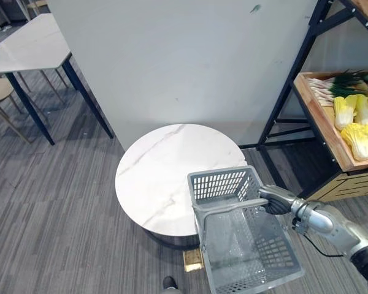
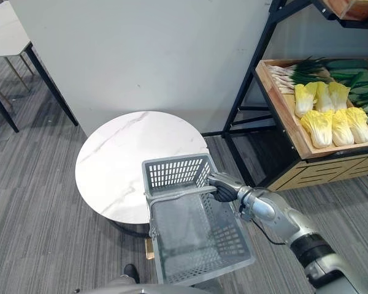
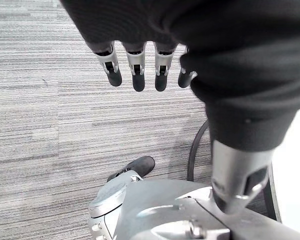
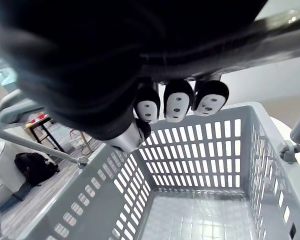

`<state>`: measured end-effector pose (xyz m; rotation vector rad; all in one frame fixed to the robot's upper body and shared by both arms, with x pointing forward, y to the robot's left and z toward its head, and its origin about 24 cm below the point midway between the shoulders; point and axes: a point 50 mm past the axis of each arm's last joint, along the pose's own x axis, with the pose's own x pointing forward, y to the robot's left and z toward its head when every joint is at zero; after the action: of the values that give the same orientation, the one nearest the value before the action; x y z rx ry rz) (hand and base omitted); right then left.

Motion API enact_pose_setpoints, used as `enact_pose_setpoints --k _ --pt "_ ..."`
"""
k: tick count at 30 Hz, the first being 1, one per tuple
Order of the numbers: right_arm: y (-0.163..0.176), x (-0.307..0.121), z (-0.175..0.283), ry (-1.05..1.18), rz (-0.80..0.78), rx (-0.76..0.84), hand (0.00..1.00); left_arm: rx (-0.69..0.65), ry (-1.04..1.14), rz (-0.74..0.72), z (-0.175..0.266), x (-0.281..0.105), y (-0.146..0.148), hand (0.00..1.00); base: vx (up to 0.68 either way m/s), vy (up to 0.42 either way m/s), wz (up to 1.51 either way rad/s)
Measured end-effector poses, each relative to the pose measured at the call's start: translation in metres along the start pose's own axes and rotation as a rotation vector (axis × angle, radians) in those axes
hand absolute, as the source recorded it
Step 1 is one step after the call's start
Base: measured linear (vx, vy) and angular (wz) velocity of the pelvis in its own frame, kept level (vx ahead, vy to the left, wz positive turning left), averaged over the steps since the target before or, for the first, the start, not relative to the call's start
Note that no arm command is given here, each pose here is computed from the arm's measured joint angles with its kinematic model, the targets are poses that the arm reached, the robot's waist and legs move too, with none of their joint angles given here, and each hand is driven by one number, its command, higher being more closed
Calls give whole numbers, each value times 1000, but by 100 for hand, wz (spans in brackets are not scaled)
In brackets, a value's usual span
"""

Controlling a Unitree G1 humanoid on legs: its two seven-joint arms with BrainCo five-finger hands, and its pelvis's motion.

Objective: Pick vegetable in the basket

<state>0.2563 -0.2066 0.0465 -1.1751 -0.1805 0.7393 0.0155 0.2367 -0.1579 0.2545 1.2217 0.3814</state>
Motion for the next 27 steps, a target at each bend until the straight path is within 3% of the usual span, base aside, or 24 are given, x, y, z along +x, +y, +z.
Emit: enact_pose_setpoints --k 8,11,14,18,20,27 --pt "6 -25 -17 173 -189 98 100 43 -22 -8 8 3 -1 0 107 54 -18" --pt "10 -23 -8 154 -205 93 100 80 -43 -7 14 5 4 0 -2 101 -84" --pt "-6 -11 5 67 -278 54 100 79 -62 -13 19 6 3 0 -100 89 -141" --pt "-21 10 22 -52 -308 10 100 20 -55 19 23 9 12 0 -46 36 -152" --pt "-23 18 26 -80 -300 -2 100 -26 -56 3 28 9 1 0 -163 -13 -149" --pt "-9 39 45 -156 -218 18 100 -57 -67 39 31 11 7 0 -109 -158 -116"
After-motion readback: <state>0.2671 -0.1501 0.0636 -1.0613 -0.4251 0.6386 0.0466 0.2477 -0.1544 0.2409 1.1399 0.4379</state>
